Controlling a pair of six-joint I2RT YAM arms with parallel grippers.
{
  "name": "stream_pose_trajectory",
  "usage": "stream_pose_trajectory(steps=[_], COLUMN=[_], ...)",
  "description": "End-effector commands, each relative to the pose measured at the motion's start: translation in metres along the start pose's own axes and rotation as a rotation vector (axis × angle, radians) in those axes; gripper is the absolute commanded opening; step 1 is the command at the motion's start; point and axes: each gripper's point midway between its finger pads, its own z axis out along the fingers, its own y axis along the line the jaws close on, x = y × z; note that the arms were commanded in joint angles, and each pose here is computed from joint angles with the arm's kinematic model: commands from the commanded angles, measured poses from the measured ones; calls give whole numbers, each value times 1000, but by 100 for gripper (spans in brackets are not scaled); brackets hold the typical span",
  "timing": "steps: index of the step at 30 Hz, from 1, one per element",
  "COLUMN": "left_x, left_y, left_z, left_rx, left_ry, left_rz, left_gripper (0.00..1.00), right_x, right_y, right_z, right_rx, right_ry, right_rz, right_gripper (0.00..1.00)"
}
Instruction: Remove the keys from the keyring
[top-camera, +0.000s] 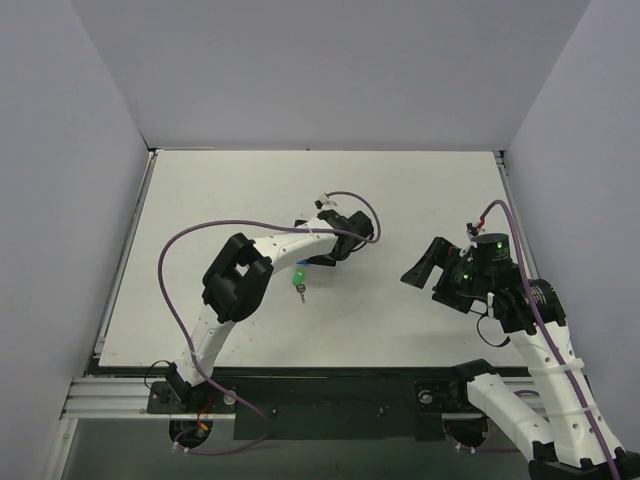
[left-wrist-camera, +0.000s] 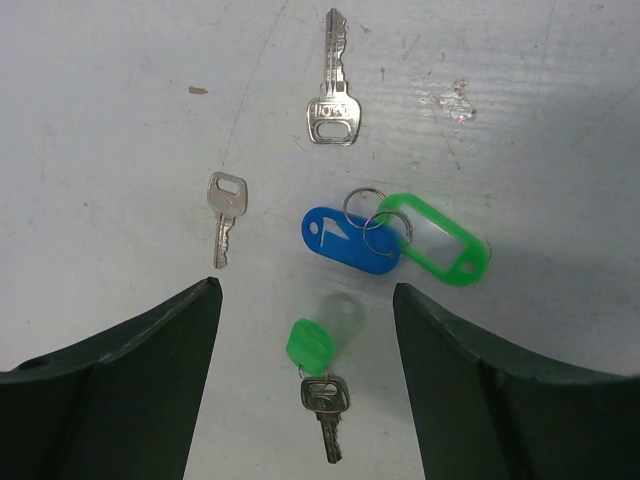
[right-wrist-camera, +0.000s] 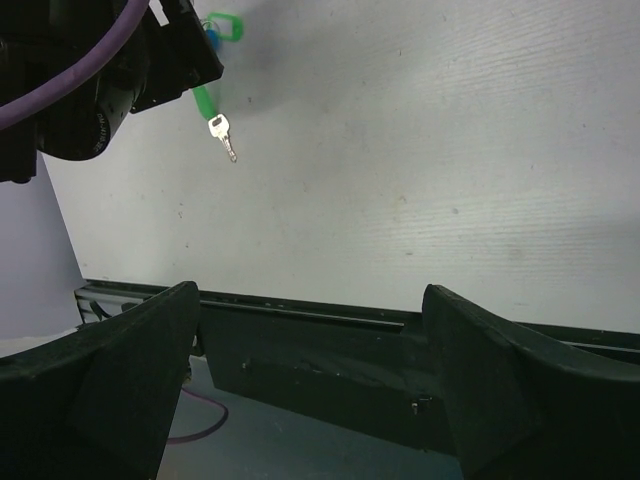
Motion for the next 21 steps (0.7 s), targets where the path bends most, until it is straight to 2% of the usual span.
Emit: stream_pose_trajectory(steps=[1,8,21], left_x=[11,32,55], left_y=[2,5,12], left_z=[-4,1,10], left_rx=[-2,-22,-30], left_ry=[22,37,59], left_rz=[-12,-6,-3], left_gripper=[79,75,58], right_x=[1,2,1], right_y=[6,5,9], right_z=[-5,-2,-1], right_rx=[-15,-8,-27], right_ry=[17,31,26], right_rz=[-13,-10,-4], right_gripper=[88,88,88])
